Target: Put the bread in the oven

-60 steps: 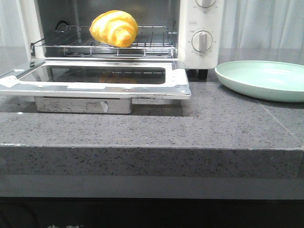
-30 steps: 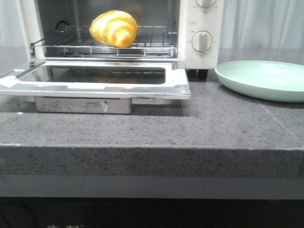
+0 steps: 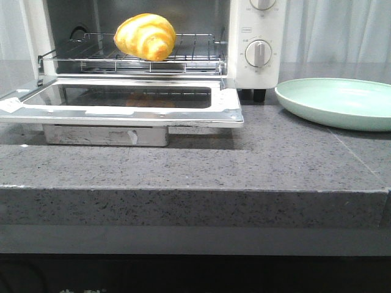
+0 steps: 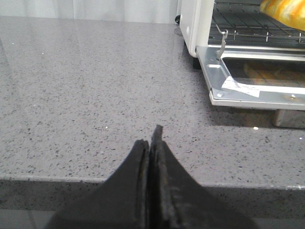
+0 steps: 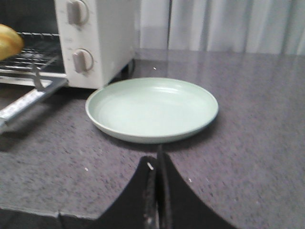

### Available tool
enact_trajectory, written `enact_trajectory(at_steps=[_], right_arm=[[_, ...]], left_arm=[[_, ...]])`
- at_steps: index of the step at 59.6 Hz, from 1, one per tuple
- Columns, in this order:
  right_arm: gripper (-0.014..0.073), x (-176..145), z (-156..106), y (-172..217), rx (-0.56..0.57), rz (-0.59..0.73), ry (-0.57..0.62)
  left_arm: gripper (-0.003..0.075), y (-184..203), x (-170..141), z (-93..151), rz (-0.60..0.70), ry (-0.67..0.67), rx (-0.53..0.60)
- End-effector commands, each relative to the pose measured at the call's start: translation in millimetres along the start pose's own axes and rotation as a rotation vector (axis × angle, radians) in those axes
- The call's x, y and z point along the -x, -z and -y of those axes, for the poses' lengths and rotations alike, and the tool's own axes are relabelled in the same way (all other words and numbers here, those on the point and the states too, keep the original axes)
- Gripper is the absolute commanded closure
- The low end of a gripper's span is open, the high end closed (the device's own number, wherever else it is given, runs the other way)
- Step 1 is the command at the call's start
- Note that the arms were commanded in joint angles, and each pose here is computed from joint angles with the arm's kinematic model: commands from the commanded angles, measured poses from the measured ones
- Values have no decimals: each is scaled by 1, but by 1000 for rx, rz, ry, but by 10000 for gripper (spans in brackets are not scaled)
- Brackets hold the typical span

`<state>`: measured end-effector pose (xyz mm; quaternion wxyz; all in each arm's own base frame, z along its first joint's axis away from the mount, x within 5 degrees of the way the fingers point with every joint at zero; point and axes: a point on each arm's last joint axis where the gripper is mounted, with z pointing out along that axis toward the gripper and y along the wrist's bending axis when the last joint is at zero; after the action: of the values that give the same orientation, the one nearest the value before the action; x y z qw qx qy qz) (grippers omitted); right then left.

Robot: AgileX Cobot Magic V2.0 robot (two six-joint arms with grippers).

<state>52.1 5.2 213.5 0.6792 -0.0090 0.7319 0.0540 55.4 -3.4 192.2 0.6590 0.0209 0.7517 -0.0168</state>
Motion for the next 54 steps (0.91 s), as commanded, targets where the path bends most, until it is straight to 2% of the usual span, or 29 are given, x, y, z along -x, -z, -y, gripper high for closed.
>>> enact_trajectory(at_steps=[1, 7, 54], right_arm=[[656, 0, 3, -1, -45, 115, -26], [656, -13, 5, -4, -71, 90, -56], [656, -14, 5, -4, -71, 78, -55]], left_arm=[[741, 1, 6, -1, 94, 6, 8], [741, 1, 6, -1, 94, 6, 8], [741, 1, 6, -1, 94, 6, 8]])
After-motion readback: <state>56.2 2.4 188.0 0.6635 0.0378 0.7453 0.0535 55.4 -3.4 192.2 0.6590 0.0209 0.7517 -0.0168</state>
